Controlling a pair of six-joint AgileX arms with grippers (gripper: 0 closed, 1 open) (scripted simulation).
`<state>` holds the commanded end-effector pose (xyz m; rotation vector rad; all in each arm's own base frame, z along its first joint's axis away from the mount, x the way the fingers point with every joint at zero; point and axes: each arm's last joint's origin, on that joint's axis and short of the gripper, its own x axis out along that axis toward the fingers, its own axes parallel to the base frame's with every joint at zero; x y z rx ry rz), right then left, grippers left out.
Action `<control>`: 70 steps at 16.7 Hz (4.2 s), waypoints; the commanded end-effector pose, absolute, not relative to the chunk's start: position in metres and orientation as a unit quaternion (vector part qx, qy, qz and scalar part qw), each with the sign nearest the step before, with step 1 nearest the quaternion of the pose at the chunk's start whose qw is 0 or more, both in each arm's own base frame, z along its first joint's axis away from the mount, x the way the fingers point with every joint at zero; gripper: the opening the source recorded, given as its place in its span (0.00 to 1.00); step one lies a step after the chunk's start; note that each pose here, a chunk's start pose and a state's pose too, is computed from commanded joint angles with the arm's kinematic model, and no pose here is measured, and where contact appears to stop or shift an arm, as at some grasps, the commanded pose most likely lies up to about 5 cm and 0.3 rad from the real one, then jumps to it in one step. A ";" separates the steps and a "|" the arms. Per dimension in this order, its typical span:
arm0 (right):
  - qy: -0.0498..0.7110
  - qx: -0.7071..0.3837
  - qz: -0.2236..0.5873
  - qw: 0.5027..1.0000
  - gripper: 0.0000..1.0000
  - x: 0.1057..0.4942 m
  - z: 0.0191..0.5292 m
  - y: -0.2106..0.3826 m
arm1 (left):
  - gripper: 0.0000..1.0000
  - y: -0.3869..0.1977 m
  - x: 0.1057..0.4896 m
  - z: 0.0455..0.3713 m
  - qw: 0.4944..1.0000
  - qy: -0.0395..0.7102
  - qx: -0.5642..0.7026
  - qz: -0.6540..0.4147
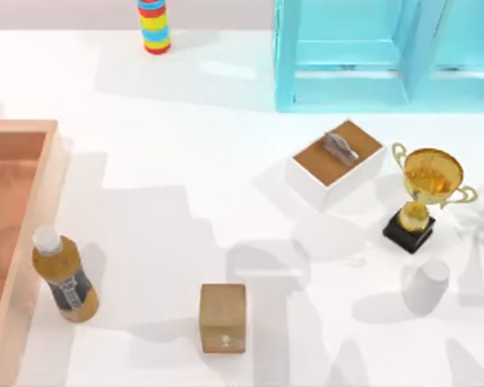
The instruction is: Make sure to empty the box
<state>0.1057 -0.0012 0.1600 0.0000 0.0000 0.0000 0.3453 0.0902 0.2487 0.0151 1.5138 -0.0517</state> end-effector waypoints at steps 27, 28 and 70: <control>0.000 0.000 0.000 1.000 1.00 0.106 0.160 -0.001 | 0.00 -0.100 0.397 0.231 0.726 0.688 0.015 -0.012; 0.000 0.000 0.000 1.000 1.00 0.106 0.160 -0.001 | 0.00 -0.117 0.394 0.223 0.722 0.692 0.014 -0.013; 0.000 0.000 0.000 1.000 1.00 0.106 0.160 -0.001 | 1.00 -0.155 0.384 0.155 0.709 0.705 0.013 -0.012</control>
